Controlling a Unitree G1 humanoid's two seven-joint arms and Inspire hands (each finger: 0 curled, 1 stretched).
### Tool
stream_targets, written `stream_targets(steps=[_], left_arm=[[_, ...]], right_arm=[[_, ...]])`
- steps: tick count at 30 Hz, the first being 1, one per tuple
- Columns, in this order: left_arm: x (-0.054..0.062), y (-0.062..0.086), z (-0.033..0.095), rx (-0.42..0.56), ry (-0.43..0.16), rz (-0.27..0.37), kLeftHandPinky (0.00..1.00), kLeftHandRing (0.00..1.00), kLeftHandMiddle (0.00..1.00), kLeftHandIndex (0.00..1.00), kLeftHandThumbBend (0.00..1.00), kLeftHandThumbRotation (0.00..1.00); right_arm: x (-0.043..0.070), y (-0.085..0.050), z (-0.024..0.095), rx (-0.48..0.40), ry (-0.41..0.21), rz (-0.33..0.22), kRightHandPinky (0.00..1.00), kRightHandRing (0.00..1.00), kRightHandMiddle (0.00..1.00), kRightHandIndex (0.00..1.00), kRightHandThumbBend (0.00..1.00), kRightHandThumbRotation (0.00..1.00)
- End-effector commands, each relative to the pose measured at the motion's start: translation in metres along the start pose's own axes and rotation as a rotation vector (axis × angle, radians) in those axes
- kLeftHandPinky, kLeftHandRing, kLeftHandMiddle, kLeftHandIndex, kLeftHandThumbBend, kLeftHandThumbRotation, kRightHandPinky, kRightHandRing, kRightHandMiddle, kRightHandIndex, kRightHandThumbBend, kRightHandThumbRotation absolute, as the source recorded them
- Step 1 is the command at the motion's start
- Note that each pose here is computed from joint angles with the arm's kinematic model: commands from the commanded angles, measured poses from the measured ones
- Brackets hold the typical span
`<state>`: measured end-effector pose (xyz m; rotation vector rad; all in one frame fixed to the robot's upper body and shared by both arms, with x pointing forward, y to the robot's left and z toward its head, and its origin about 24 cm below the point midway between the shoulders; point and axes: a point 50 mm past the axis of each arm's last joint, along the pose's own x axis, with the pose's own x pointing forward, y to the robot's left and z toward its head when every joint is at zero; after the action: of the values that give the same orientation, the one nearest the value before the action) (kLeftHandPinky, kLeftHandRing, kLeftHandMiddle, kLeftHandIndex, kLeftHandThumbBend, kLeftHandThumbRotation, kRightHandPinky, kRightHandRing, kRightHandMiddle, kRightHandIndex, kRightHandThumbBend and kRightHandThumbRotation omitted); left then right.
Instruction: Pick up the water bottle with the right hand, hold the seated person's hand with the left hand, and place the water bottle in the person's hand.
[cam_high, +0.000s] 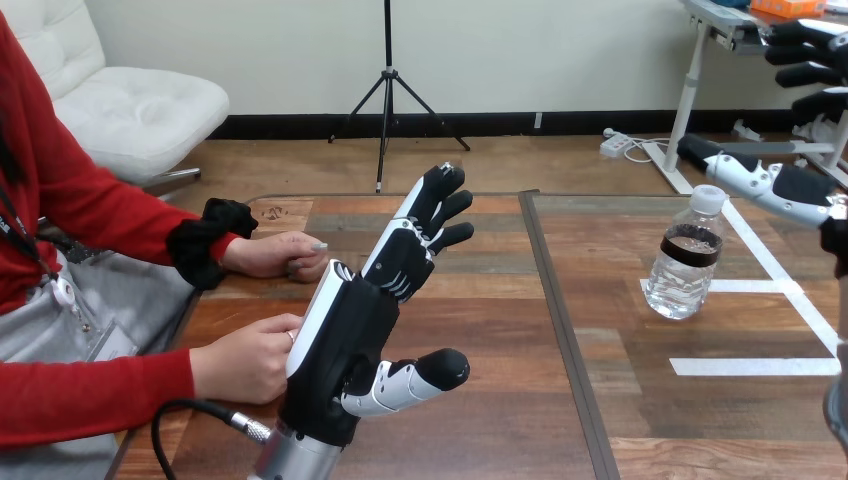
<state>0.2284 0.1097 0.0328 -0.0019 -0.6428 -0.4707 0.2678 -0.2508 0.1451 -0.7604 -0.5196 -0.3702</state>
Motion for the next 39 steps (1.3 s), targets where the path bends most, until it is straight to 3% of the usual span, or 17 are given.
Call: stream_targets(steps=[1,8,17,27,39], left_arm=[[0.010,0.002,0.004,0.020,-0.051,0.004,0.87,0.94,0.97,0.97,0.90,0.72],[0.010,0.000,0.004,0.018,-0.050,0.006,0.87,0.94,0.97,0.97,0.91,0.72],[0.009,-0.002,0.004,0.013,-0.052,0.004,0.87,0.94,0.97,0.98,0.90,0.72],[0.008,-0.005,0.004,0.002,-0.059,0.003,0.89,0.95,0.98,0.98,0.88,0.71],[0.006,-0.007,0.004,-0.003,-0.062,0.001,0.90,0.95,0.98,0.98,0.87,0.70]], right_arm=[[0.027,-0.005,0.009,-0.033,-0.075,-0.009,0.60,0.71,0.73,0.74,0.93,0.31],[0.040,-0.003,0.003,-0.097,-0.077,0.030,0.61,0.71,0.74,0.76,0.94,0.37],[0.059,0.002,-0.009,-0.158,-0.034,0.091,0.61,0.71,0.75,0.78,0.97,0.42],[0.076,0.011,-0.025,-0.229,0.045,0.158,0.62,0.75,0.78,0.79,0.99,0.44],[0.090,0.022,-0.043,-0.354,0.119,0.243,0.63,0.80,0.81,0.82,1.00,0.47]])
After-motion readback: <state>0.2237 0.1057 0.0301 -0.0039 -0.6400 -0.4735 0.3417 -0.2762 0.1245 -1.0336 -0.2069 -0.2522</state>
